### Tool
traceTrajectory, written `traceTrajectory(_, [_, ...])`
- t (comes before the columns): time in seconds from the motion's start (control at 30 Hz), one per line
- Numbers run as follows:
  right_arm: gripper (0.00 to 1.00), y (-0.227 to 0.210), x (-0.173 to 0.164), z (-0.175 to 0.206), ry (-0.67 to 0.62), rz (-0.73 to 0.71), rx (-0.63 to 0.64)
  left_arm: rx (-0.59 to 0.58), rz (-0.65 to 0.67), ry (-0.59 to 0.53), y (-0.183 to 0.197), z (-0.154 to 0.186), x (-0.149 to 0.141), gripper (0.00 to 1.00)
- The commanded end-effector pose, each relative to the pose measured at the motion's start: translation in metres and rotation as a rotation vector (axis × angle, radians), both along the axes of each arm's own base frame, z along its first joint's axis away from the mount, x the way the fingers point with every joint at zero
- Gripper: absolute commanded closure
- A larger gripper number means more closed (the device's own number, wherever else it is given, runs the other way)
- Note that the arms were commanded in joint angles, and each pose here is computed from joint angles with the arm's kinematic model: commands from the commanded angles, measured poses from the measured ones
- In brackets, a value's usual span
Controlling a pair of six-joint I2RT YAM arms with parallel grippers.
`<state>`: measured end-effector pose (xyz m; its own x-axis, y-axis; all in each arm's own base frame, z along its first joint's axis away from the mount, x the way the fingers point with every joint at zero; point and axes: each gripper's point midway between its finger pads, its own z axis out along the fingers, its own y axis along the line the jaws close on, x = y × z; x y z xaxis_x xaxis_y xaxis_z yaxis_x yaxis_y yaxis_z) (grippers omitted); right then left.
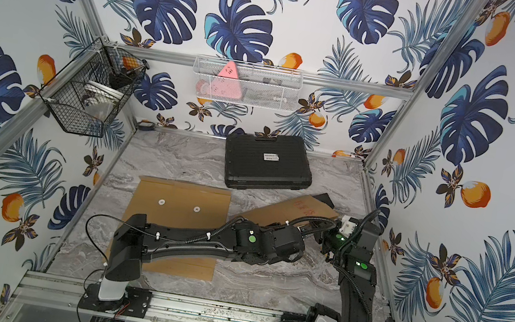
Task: Open the file bag
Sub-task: Pick up the file bag from the file bag.
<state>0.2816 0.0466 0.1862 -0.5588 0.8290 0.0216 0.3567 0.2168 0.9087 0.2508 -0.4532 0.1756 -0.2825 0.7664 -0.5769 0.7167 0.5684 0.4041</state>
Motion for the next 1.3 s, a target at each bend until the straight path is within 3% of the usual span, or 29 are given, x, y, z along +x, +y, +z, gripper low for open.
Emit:
traceTrajectory(0.0, [1.0,0.003,-0.001,0.004,-0.004,0.017,0.011,0.075,0.003,-0.049,0.006,-0.002,0.008,0.53])
traceTrajectory(0.13, [1.0,0.003,-0.002,0.004,-0.002,0.018,0.014,0.119,0.0,-0.061,0.006,-0.01,0.011,0.56])
traceTrajectory(0.27, [1.0,0.004,-0.002,0.005,-0.004,0.019,0.013,0.135,0.001,-0.07,0.004,-0.012,0.014,0.67])
traceTrajectory(0.53, [1.0,0.002,-0.002,0.001,0.005,0.025,-0.01,0.126,0.012,-0.082,0.004,-0.008,0.016,0.99])
traceTrajectory(0.7, [1.0,0.001,-0.001,0.008,-0.014,0.025,-0.033,0.125,0.022,-0.104,0.009,0.0,0.017,1.0])
traceTrajectory(0.73, [0.98,0.001,0.0,0.011,-0.024,0.027,-0.042,0.12,0.024,-0.106,0.01,0.003,0.018,1.0])
traceTrajectory(0.83, [0.72,-0.004,0.001,0.027,-0.065,0.026,-0.107,0.078,0.038,-0.104,0.015,0.021,0.02,1.0])
traceTrajectory(0.97, [0.52,-0.01,0.006,0.052,-0.132,0.017,-0.182,-0.014,0.076,-0.082,0.029,0.058,0.026,1.0])
traceTrajectory(1.27, [0.25,-0.007,0.013,0.118,-0.355,0.049,-0.262,-0.163,0.133,-0.033,0.072,0.124,0.042,1.0])
